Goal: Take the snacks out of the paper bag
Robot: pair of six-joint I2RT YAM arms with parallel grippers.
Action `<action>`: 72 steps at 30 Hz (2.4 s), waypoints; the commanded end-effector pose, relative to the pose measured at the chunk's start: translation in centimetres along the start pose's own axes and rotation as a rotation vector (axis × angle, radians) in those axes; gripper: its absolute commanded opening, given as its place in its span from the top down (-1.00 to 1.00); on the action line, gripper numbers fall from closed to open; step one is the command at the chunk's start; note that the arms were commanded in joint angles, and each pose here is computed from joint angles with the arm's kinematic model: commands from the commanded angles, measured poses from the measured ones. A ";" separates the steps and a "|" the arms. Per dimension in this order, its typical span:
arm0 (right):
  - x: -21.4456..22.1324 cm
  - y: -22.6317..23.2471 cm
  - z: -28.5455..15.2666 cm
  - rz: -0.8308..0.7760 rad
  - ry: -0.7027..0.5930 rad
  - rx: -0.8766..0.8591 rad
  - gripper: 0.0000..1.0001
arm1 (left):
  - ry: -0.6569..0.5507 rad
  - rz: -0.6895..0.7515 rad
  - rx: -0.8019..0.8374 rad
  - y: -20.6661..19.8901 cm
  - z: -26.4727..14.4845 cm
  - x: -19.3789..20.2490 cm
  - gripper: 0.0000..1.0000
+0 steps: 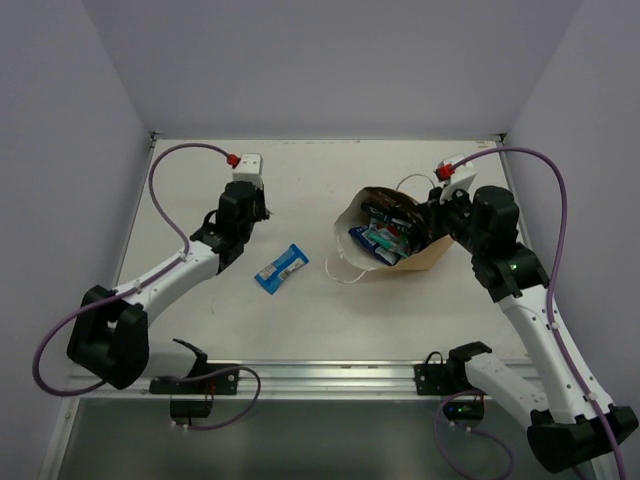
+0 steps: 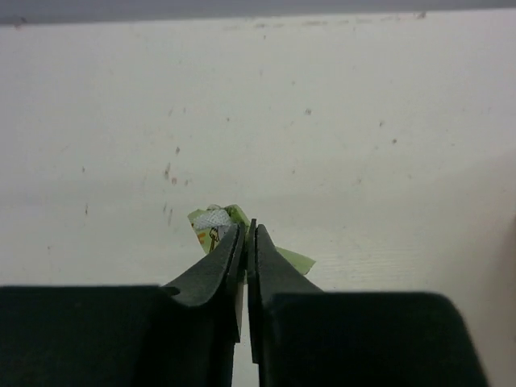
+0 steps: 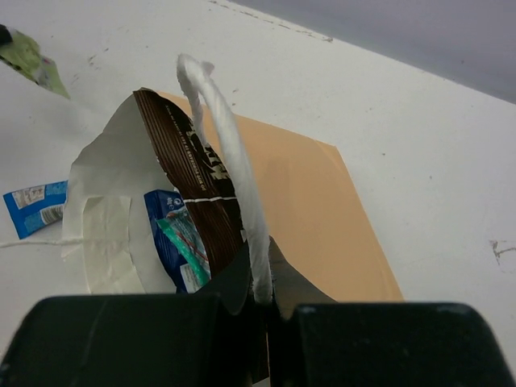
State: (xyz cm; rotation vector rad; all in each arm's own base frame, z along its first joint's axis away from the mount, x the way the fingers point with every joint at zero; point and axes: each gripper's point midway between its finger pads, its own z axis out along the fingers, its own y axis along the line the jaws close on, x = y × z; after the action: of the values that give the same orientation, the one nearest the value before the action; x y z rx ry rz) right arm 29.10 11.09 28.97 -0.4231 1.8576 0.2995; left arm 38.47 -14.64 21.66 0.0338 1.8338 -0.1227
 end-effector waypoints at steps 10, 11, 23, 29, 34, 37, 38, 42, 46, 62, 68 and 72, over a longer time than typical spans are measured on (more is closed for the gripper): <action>-1.0 -0.5 -0.3 -0.016 -0.047 0.028 1.00 | 0.108 -0.109 0.353 -9.1 -2.1 -1.0 -1.00; -1.1 -0.4 -0.4 -0.018 -0.050 0.026 1.00 | 0.118 -0.129 0.386 -10.6 -3.4 -1.6 -1.00; -0.9 -0.7 -0.3 -0.018 -0.049 0.040 1.00 | 0.220 -0.205 0.675 -26.2 -10.0 -1.1 -0.39; -0.7 -0.6 -0.5 -0.019 -0.059 0.039 1.00 | 0.285 -0.151 0.623 -28.0 -6.9 2.9 -0.21; -0.7 -0.5 -0.8 -0.019 -0.071 0.034 1.00 | 0.310 -0.092 0.524 -27.7 -3.9 6.3 -0.11; -0.6 -0.5 -0.9 -0.020 -0.074 0.037 1.00 | 0.299 -0.092 0.522 -28.1 -3.3 6.2 0.10; -0.6 -0.5 -0.9 -0.022 -0.075 0.037 1.00 | 0.290 -0.090 0.524 -28.2 -3.2 5.9 0.26; -0.6 -0.6 -0.9 -0.021 -0.074 0.042 1.00 | 0.242 -0.094 0.544 -28.1 -4.0 3.4 0.94; -0.5 -0.7 -0.7 -0.022 -0.069 0.045 1.00 | 0.178 -0.089 0.540 -26.5 -5.7 0.0 1.00; -0.2 -1.7 -0.3 -0.032 -0.044 0.096 1.00 | -0.041 -0.106 0.241 -6.4 -9.4 -13.8 1.00; -0.5 -1.8 -0.3 -0.036 -0.042 0.099 1.00 | -0.113 -0.063 0.052 -0.2 -7.7 -16.5 1.00; -0.6 -1.9 -0.5 -0.045 -0.047 0.105 1.00 | -0.090 -0.042 0.025 1.6 -3.3 -14.4 1.00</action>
State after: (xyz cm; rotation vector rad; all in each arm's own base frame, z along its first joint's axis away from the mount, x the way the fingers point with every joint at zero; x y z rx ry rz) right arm 29.45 9.55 28.08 -0.3823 1.8517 0.2048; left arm 36.42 -12.47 37.25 -0.0324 1.7681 -0.2068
